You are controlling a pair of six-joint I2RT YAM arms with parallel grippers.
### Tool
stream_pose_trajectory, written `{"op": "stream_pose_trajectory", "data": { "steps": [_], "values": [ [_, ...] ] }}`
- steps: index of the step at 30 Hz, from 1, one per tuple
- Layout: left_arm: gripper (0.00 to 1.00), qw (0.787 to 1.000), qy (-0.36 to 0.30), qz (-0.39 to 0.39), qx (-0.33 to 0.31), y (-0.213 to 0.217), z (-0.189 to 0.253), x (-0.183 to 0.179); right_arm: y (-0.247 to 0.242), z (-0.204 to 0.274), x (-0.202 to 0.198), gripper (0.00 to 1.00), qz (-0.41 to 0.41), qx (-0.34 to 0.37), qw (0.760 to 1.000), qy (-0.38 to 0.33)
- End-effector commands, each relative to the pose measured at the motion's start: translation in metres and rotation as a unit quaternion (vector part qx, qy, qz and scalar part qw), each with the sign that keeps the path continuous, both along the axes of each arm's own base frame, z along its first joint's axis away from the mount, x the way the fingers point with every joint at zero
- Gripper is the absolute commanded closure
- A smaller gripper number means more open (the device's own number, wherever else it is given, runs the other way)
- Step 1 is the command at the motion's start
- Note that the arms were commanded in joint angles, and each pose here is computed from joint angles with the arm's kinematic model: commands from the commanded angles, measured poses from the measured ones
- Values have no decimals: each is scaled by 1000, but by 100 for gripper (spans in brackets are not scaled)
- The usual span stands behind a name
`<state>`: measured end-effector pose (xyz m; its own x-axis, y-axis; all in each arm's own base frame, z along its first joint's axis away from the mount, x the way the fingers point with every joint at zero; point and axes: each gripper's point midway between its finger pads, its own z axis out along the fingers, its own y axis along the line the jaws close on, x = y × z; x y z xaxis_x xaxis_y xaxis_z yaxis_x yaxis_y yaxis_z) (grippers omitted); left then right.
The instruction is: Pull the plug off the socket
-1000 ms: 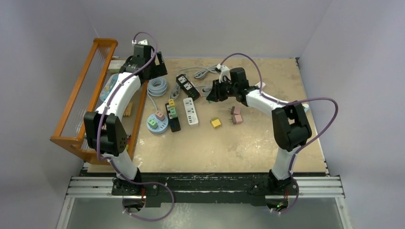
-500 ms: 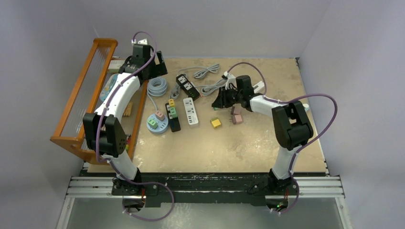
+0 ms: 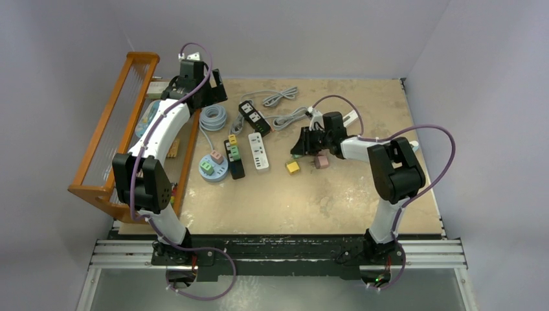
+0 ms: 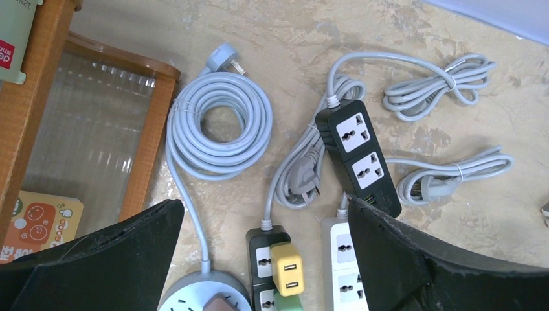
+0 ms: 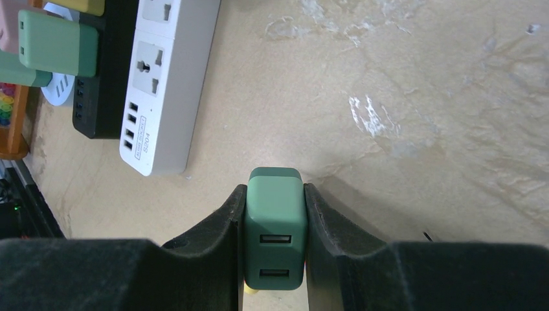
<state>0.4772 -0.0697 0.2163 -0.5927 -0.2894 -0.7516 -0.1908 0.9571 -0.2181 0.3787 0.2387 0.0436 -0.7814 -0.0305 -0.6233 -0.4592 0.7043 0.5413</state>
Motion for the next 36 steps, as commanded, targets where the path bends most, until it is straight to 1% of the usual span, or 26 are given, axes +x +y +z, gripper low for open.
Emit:
{"op": "stream_pose_trajectory", "data": {
  "steps": [1, 6, 7, 12, 16, 18, 26, 33, 36],
  "values": [
    [1, 999, -42, 0, -3, 5, 27, 3, -4, 35, 12, 100, -15, 20, 998, -53],
    [1, 999, -41, 0, -3, 5, 25, 3, -8, 32, 11, 100, -18, 11, 999, -50],
    [1, 999, -40, -1, -4, 4, 24, 3, -11, 22, 4, 100, -18, 6, 999, -38],
    [1, 999, -40, 0, -4, 4, 24, 3, -15, 15, -3, 100, -22, 0, 999, -32],
    [1, 999, -40, -1, -3, 4, 24, 3, -21, 9, 1, 100, -32, -20, 999, -40],
    [1, 999, -40, -1, -4, 4, 24, 3, -19, 11, 2, 100, -30, -16, 999, -43],
    [0, 999, -38, -1, -4, 4, 22, 3, 3, 13, -3, 100, -11, -3, 999, -43],
    [0, 999, -39, 0, -4, 4, 23, 3, 31, 8, -16, 100, 20, -6, 999, -36],
    [0, 999, -39, 0, -2, 5, 23, 2, 46, 18, -12, 100, 33, 2, 998, -47]
  ]
}}
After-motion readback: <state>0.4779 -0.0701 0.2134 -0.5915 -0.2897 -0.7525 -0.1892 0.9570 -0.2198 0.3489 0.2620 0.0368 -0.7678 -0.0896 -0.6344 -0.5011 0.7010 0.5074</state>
